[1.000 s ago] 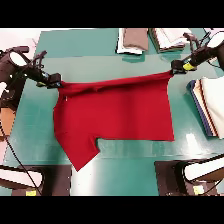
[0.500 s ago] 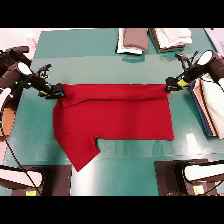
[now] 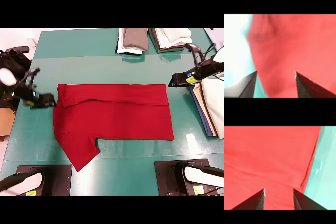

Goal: Fold the shirts.

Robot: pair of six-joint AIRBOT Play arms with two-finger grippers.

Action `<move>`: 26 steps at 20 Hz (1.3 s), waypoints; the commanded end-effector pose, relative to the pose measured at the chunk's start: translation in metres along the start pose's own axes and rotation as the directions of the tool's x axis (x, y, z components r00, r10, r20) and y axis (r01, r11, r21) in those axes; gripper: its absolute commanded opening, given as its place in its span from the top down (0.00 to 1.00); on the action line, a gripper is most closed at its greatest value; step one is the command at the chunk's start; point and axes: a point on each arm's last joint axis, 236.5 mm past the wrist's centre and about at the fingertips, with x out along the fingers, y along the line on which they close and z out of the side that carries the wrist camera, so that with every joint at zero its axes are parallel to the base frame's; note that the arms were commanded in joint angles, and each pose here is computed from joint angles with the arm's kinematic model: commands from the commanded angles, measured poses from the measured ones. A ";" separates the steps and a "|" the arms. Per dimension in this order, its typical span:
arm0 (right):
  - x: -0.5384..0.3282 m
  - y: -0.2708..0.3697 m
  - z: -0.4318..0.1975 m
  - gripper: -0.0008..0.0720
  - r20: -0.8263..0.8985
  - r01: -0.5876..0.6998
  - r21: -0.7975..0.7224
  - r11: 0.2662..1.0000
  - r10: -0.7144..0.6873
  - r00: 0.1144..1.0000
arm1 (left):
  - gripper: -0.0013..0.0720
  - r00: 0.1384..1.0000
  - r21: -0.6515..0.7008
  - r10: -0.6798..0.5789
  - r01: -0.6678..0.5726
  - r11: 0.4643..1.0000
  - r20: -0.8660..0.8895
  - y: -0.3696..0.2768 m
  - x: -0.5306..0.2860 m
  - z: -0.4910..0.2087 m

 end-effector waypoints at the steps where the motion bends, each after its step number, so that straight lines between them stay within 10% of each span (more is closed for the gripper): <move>1: -0.034 0.014 0.003 0.43 0.084 0.003 -0.033 0.999 0.000 0.997 | 0.22 0.998 -0.069 0.028 -0.032 0.997 -0.061 0.010 0.012 -0.090; 16: -0.045 0.022 -0.005 0.43 0.078 -0.002 -0.051 0.999 0.006 0.997 | 0.22 0.956 -0.300 -0.283 0.251 0.920 -0.070 -0.048 0.069 -0.162; 22: -0.053 0.015 -0.033 0.43 0.083 0.011 -0.019 1.000 -0.009 0.997 | 0.94 0.960 -0.247 -0.278 0.259 0.934 -0.043 -0.047 0.066 -0.153; 26: -0.032 -0.024 -0.118 0.43 -0.083 0.030 0.139 0.990 -0.018 0.996 | 0.94 0.963 -0.194 -0.268 0.256 0.947 -0.037 -0.049 0.050 -0.142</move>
